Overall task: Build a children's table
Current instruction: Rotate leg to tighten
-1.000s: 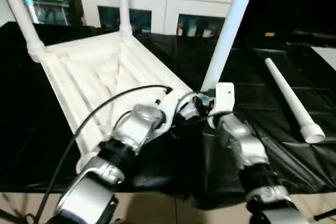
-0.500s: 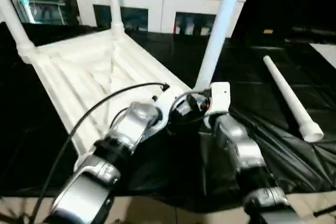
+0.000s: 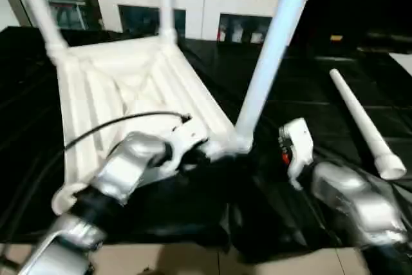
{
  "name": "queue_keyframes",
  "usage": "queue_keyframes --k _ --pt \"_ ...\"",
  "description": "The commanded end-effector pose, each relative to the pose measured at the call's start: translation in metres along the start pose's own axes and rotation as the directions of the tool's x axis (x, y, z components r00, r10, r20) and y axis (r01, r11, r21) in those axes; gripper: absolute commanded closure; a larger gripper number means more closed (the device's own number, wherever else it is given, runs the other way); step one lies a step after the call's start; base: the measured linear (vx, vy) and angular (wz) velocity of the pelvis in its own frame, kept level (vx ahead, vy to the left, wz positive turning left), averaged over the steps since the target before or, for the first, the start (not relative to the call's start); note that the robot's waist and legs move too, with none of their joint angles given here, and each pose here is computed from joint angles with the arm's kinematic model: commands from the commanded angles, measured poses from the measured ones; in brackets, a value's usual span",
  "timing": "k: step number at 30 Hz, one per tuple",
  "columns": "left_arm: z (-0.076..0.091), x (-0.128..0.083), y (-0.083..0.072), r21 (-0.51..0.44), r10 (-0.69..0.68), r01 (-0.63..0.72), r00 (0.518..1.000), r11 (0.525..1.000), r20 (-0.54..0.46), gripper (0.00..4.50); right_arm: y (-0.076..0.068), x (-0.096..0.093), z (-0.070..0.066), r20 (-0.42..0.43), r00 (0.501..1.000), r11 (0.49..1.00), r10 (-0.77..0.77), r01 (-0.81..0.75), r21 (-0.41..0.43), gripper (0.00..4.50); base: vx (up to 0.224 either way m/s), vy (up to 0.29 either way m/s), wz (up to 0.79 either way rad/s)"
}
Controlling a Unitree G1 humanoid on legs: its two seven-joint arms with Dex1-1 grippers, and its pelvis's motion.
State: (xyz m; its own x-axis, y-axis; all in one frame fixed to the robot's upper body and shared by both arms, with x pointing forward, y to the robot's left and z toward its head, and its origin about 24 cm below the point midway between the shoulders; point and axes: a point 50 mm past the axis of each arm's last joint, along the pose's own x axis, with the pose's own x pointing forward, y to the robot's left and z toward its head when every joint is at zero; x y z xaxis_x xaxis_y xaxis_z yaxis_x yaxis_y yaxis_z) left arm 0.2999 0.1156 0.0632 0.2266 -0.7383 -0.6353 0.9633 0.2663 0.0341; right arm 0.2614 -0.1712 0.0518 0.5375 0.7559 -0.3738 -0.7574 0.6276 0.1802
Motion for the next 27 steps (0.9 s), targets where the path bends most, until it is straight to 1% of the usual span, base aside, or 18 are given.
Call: queue_keyframes --k 1,3,5,9,17,18,21,22,24,27 --pt "0.002 0.008 -0.012 0.035 -0.104 0.104 0.994 0.994 -0.02 4.5 0.001 -0.002 0.006 -0.009 0.999 0.996 0.038 -0.039 -0.08 0.06 0.0 0.0 0.0" --pt "0.003 0.005 -0.013 0.037 -0.118 0.118 0.993 0.992 -0.024 4.5 -0.002 -0.001 0.008 -0.007 0.999 0.994 0.034 -0.034 -0.104 0.06 0.0 0.0 0.0" --pt "0.003 0.004 -0.013 0.039 -0.124 0.125 0.992 0.991 -0.024 4.5 -0.004 0.0 0.01 -0.007 0.999 0.993 0.031 -0.032 -0.11 0.06 0.0 0.0 0.0" --pt "0.003 0.004 -0.014 0.039 -0.127 0.128 0.991 0.991 -0.028 4.5 -0.001 0.007 0.012 -0.01 0.997 0.987 0.073 -0.074 -0.141 0.06 0.0 0.0 0.0" --pt "0.002 0.003 -0.014 0.037 -0.132 0.134 0.991 0.99 -0.037 4.5 -0.006 0.014 0.012 -0.004 0.998 0.987 0.069 -0.069 -0.143 0.06 0.0 0.0 0.0" --pt "0.002 0.003 -0.014 0.036 -0.131 0.133 0.991 0.991 -0.038 4.5 -0.007 0.016 0.014 0.004 0.998 0.988 0.065 -0.063 -0.14 0.22 0.0 0.0 0.0" --pt "0.002 0.003 -0.014 0.035 -0.132 0.133 0.991 0.99 -0.04 4.5 -0.009 0.019 0.016 0.024 0.998 0.99 0.053 -0.05 -0.132 0.33 0.0 0.0 0.0" --pt "0.002 0.003 -0.014 0.035 -0.131 0.133 0.99 0.991 -0.041 4.5 -0.01 0.021 0.016 0.026 0.998 0.99 0.052 -0.048 -0.13 0.44 0.0 0.0 0.0" --pt "0.002 0.004 -0.013 0.034 -0.131 0.133 0.99 0.991 -0.041 4.5 -0.011 0.022 0.016 0.025 0.998 0.99 0.053 -0.049 -0.13 0.66 0.0 0.0 0.0" --pt "0.002 0.004 -0.013 0.034 -0.132 0.134 0.99 0.99 -0.043 4.5 -0.011 0.025 0.014 0.016 0.998 0.989 0.066 -0.063 -0.132 0.79 0.0 0.0 0.0"
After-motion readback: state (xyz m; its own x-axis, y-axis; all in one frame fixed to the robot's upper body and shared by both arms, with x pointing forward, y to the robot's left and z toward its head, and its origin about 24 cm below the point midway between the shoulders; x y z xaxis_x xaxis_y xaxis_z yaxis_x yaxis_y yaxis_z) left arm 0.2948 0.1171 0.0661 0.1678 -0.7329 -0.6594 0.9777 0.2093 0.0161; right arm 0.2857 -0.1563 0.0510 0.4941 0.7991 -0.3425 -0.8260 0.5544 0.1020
